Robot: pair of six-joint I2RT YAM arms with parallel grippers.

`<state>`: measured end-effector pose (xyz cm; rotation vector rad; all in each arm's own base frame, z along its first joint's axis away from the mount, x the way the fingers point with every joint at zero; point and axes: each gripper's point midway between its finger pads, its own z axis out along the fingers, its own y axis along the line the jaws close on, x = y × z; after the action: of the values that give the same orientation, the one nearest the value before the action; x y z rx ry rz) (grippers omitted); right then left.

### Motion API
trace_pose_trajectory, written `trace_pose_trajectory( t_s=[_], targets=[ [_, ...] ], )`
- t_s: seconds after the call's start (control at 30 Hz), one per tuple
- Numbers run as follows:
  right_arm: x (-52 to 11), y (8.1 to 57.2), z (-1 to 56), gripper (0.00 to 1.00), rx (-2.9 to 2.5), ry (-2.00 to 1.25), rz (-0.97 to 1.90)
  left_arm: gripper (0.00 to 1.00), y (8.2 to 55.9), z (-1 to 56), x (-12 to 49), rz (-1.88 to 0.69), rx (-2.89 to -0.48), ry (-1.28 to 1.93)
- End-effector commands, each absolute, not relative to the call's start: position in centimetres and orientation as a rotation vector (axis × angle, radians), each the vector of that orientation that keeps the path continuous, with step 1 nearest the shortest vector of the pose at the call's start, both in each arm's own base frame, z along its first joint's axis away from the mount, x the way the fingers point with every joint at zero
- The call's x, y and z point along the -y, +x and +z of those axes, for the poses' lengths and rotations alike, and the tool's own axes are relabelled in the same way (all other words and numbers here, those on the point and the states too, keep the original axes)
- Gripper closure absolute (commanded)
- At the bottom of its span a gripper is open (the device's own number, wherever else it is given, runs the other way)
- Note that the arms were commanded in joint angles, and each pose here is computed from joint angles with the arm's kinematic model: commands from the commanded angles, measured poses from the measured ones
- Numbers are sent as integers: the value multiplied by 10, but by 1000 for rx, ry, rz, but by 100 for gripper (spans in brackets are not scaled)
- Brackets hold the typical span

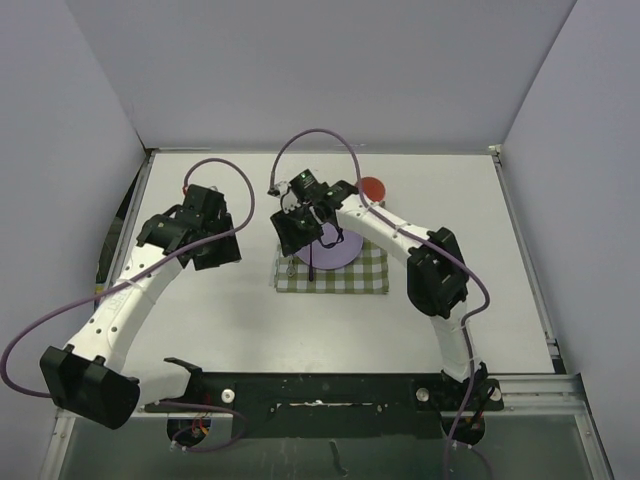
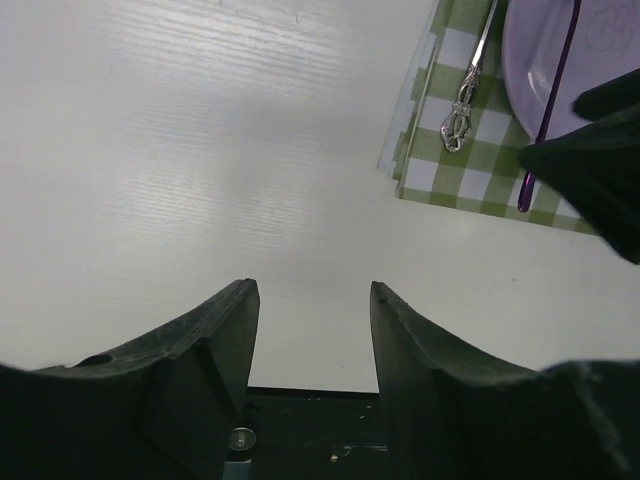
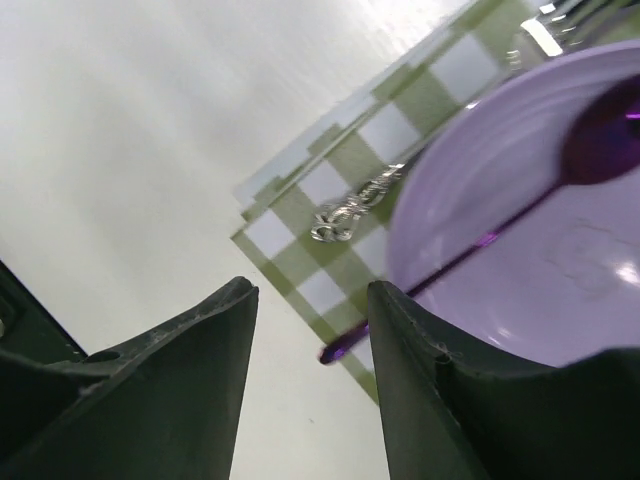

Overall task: Set the dinner table for one person
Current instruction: Adjust the spoon with the napkin.

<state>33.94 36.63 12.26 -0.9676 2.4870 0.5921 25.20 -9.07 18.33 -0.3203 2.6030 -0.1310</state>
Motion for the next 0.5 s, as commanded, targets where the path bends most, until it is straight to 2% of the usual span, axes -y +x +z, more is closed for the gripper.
trace_pose_trajectory(
  t_s=[0.0, 0.23, 0.47],
  targets=[
    [-398, 329, 115, 52, -2521, -797, 810, 53, 270, 209, 98, -206, -2512, -322],
    [-356, 372, 99, 55, -2518, -598, 620, 53, 263, 200, 97, -216, -2525, -346],
    [-330, 393, 114, 55, -2435, -592, 461, 53, 262, 192, 103, -258, -2537, -364]
  ],
)
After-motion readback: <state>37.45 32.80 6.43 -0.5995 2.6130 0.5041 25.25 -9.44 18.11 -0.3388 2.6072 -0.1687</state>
